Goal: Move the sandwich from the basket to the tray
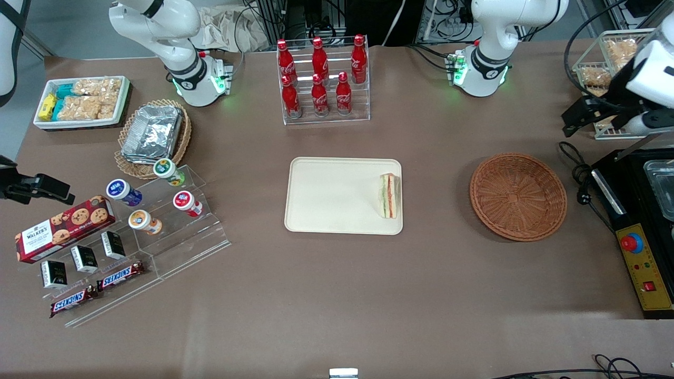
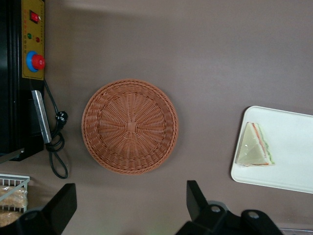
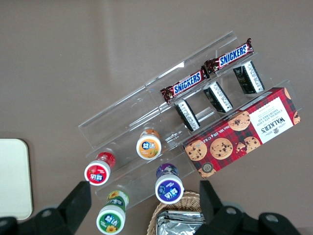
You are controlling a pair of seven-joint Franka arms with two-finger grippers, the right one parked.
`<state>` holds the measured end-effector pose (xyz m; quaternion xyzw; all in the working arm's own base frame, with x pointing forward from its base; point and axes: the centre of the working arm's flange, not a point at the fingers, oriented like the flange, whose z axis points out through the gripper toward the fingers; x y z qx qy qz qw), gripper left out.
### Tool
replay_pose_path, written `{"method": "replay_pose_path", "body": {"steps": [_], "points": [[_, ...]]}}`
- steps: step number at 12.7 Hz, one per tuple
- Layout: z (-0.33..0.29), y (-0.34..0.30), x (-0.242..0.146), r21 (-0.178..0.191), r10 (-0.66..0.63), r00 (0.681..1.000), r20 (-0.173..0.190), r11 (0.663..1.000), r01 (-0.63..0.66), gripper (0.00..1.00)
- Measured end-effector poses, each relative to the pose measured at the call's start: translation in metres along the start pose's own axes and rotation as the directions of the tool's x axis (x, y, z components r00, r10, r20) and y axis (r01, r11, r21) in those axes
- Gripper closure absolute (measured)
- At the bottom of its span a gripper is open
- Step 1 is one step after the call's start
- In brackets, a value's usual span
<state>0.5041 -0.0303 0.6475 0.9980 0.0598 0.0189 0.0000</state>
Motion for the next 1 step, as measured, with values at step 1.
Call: {"method": "replay_pose_path", "body": {"steps": [1], "points": [[0.0006, -0.0028, 0.0008, 0.000, -0.002, 1.000, 0.001, 1.000, 0.002, 0.00]]}}
